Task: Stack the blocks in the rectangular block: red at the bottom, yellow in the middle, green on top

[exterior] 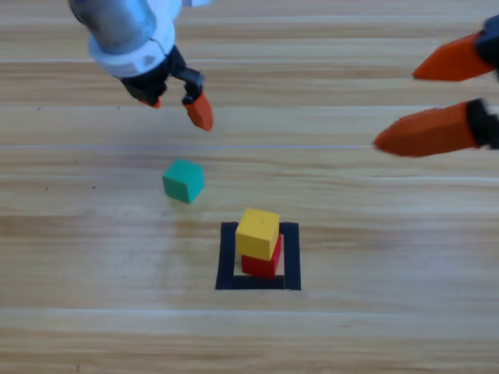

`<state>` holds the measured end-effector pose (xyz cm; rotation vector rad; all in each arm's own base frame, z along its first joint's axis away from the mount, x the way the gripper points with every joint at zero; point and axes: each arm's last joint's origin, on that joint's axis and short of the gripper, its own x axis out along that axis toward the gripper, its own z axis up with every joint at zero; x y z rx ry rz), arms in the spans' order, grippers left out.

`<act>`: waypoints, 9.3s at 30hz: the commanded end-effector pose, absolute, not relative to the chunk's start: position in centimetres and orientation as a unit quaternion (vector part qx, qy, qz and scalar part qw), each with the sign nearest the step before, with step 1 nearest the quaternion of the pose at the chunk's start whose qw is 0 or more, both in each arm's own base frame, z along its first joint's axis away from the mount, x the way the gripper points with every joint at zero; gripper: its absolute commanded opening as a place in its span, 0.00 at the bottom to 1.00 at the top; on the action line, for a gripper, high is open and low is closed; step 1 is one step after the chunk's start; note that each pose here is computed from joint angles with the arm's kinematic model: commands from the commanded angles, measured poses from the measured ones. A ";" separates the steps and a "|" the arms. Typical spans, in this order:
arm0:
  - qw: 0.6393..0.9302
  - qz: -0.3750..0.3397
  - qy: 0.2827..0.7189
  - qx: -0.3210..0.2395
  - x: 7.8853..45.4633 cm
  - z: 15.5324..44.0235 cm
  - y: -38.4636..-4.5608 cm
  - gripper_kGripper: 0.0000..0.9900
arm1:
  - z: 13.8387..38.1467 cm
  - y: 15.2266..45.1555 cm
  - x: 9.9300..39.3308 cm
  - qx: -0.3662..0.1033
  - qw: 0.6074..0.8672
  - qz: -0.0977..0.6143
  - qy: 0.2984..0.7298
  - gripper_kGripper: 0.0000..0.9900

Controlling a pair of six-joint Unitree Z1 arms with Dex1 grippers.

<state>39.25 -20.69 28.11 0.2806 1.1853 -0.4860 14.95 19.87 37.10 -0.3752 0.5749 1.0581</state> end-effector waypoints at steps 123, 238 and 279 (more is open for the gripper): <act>0.718 -0.009 0.695 0.031 30.0 26.5 -34.4 0.03 | 33.6 19.5 13.5 -0.203 0.694 0.621 0.302 0.99; 0.708 -0.005 0.705 0.032 28.8 23.8 -36.9 0.04 | 33.1 20.0 13.9 -0.201 0.691 0.618 0.316 0.99; 0.863 -0.231 0.439 -0.094 11.3 36.2 -16.2 1.00 | 33.3 19.8 13.8 -0.203 0.696 0.614 0.313 0.99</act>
